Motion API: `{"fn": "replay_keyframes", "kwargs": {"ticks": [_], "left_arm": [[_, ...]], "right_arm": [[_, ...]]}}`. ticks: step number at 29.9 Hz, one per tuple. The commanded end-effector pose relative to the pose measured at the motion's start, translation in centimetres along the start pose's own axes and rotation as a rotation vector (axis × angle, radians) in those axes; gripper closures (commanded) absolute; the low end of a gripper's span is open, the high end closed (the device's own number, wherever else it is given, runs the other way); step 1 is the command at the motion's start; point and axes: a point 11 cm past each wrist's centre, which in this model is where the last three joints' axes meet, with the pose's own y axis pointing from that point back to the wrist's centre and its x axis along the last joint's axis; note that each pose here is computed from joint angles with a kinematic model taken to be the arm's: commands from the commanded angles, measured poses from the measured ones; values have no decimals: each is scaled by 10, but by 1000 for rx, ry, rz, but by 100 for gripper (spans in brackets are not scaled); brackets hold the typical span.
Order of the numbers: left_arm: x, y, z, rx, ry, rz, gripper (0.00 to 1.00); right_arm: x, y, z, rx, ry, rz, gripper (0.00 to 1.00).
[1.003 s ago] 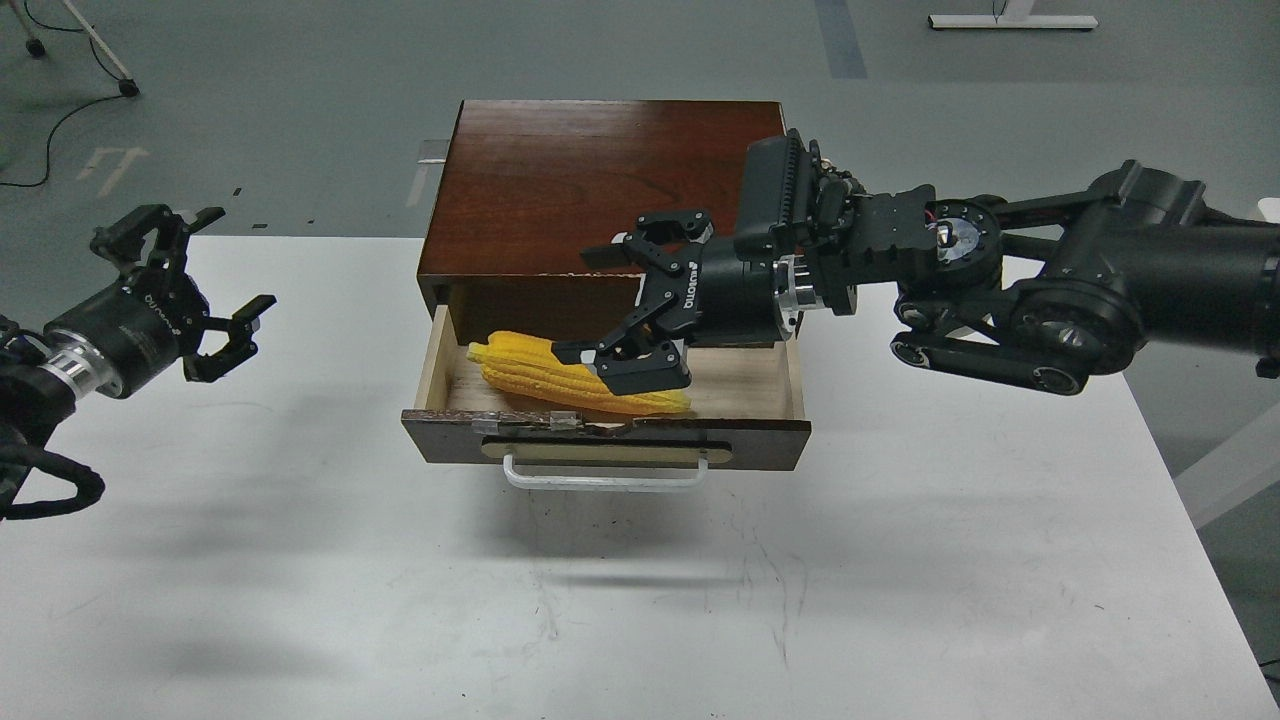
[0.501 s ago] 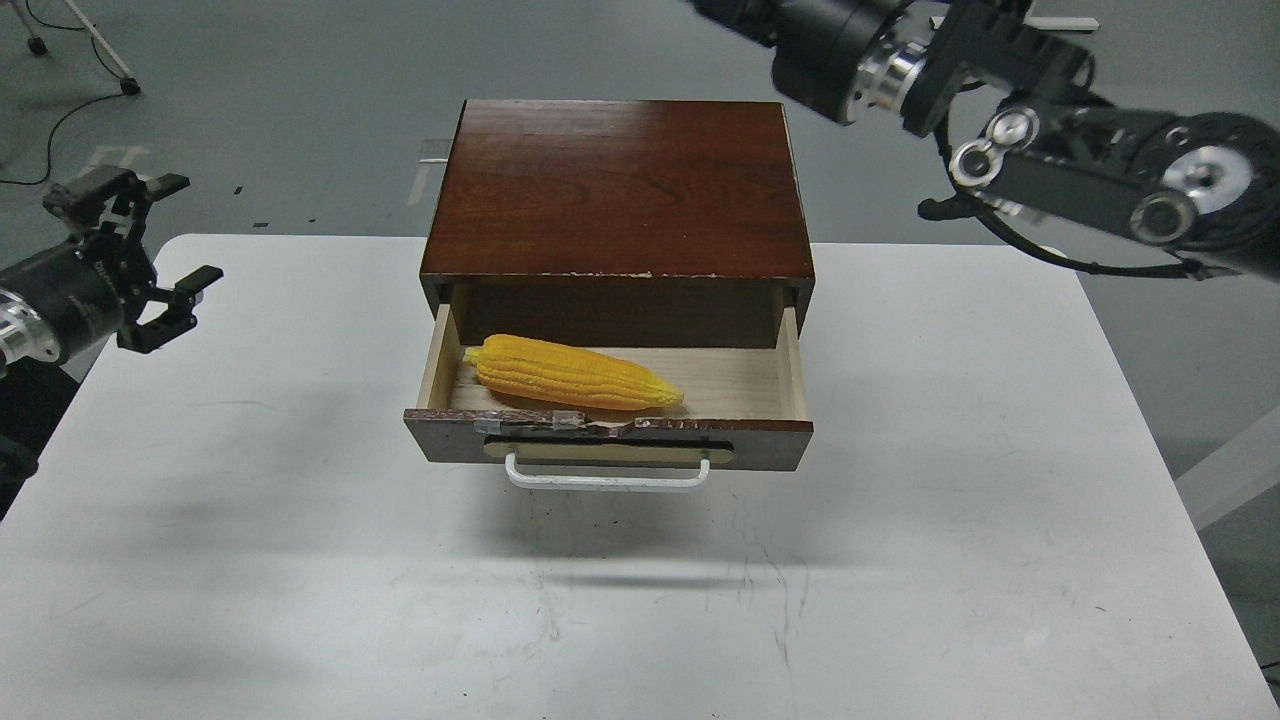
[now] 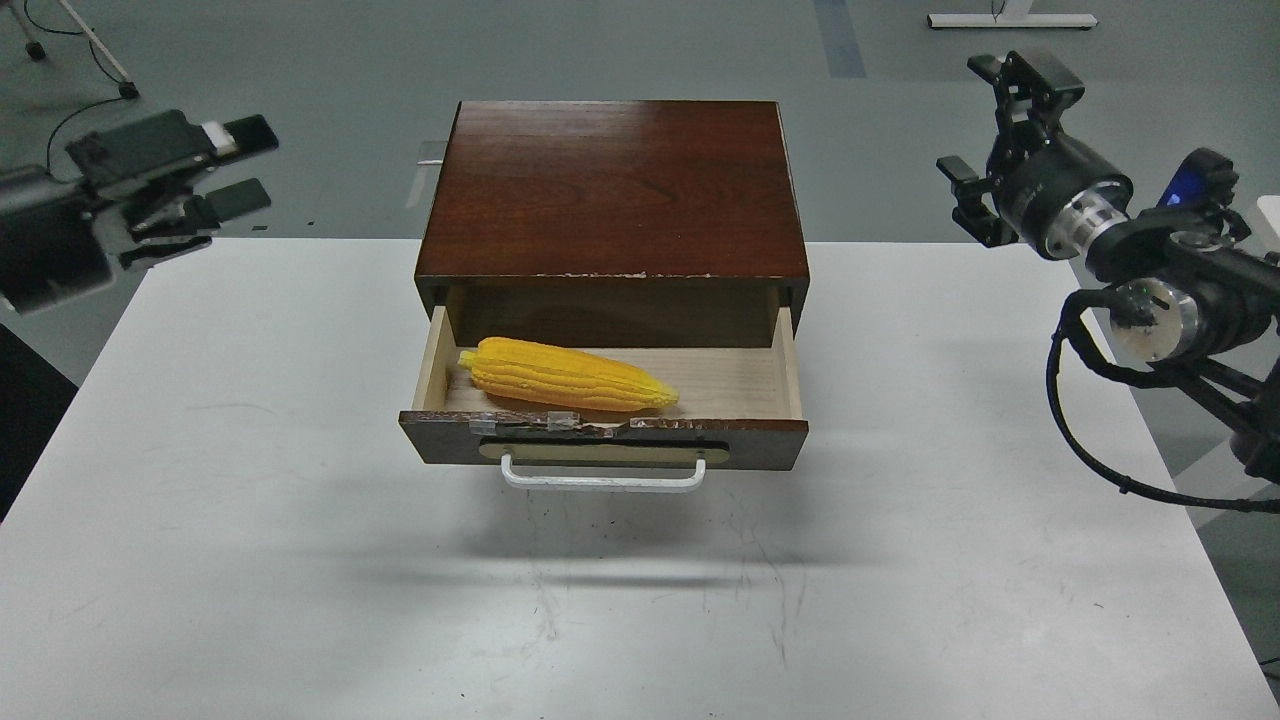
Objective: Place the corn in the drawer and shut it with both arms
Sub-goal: 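Move the left gripper to the front of the open drawer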
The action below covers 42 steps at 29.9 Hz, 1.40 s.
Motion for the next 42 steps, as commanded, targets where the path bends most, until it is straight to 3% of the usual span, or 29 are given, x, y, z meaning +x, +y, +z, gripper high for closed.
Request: {"fn": "replay_keyframes", "kwargs": {"ticks": [1, 2, 3, 6, 9, 15, 29, 35, 42], "left_arm": [[-46, -35, 28, -103, -117, -160, 27], [-52, -40, 30, -118, -130, -180, 46], [-62, -47, 33, -135, -158, -217, 90], [-75, -63, 40, -179, -205, -257, 99], [-90, -78, 59, -269, -214, -284, 100], [-98, -88, 65, -311, -192, -292, 100], [-164, -82, 25, -222, -84, -467, 100], [-208, -71, 1, -171, -67, -534, 100], [-209, -85, -11, -164, -41, -505, 100]], "right_arm": [[4, 6, 20, -40, -1, 10, 2], [5, 6, 21, -41, 2, 12, 2], [6, 7, 22, -44, 6, 14, 2], [11, 7, 24, -50, 14, 26, 2], [17, 7, 25, -51, 21, 42, 2], [39, 9, 31, -70, 78, 100, 2], [51, 5, 35, -82, 111, 135, 2], [36, -8, -1, 62, 51, 117, 3], [28, -11, -5, 120, 16, 105, 3]]}}
